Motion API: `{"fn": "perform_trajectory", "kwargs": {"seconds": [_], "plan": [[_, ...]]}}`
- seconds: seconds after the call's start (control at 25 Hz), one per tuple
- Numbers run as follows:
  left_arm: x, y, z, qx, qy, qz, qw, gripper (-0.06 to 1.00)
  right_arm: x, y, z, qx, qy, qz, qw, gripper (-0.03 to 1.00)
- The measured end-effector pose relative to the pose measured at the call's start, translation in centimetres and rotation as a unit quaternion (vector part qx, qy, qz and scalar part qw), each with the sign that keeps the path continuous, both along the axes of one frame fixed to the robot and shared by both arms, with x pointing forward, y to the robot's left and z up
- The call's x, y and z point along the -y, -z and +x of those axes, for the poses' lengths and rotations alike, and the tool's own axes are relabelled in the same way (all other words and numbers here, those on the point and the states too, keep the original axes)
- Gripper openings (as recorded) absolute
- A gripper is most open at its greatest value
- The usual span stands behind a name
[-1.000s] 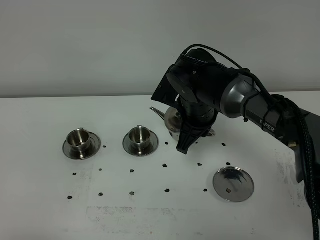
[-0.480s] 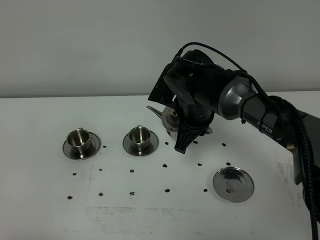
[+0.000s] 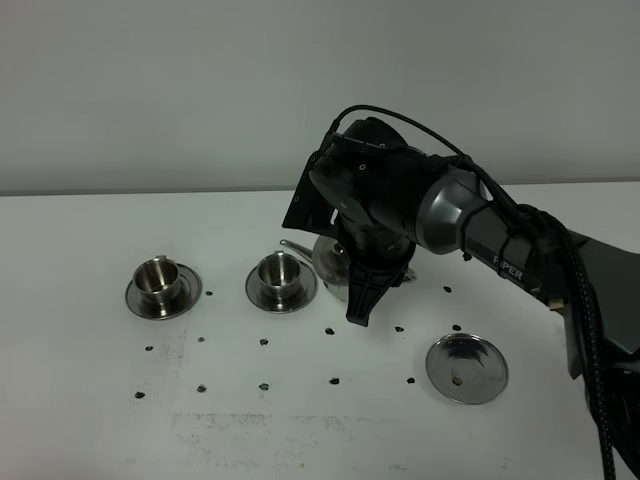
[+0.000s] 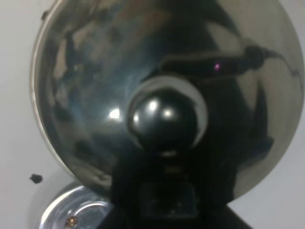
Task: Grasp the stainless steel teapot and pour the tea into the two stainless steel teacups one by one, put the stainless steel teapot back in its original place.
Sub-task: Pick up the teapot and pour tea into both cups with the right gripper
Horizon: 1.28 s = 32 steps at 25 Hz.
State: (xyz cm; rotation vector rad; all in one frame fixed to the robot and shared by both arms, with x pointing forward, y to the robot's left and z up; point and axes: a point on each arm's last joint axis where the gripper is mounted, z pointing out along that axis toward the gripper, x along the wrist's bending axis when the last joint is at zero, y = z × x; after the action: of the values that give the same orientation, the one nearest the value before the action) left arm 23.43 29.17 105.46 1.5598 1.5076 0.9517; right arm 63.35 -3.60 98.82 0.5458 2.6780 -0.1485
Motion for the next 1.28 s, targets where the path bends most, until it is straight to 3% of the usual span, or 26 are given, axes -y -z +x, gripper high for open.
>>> {"fn": "perform_trajectory", "kwargs": {"seconds": [0.8, 1.28], "plan": [[0.0, 0.0, 0.0, 0.000, 0.000, 0.000, 1.000, 0.54, -0.9, 1.3, -0.1, 0.015, -0.050, -0.066, 0.996, 0.21], [0.0, 0.0, 0.0, 0.000, 0.000, 0.000, 1.000, 0.54, -1.0, 1.7, 0.4, 0.032, -0.073, -0.078, 0.994, 0.21]]}}
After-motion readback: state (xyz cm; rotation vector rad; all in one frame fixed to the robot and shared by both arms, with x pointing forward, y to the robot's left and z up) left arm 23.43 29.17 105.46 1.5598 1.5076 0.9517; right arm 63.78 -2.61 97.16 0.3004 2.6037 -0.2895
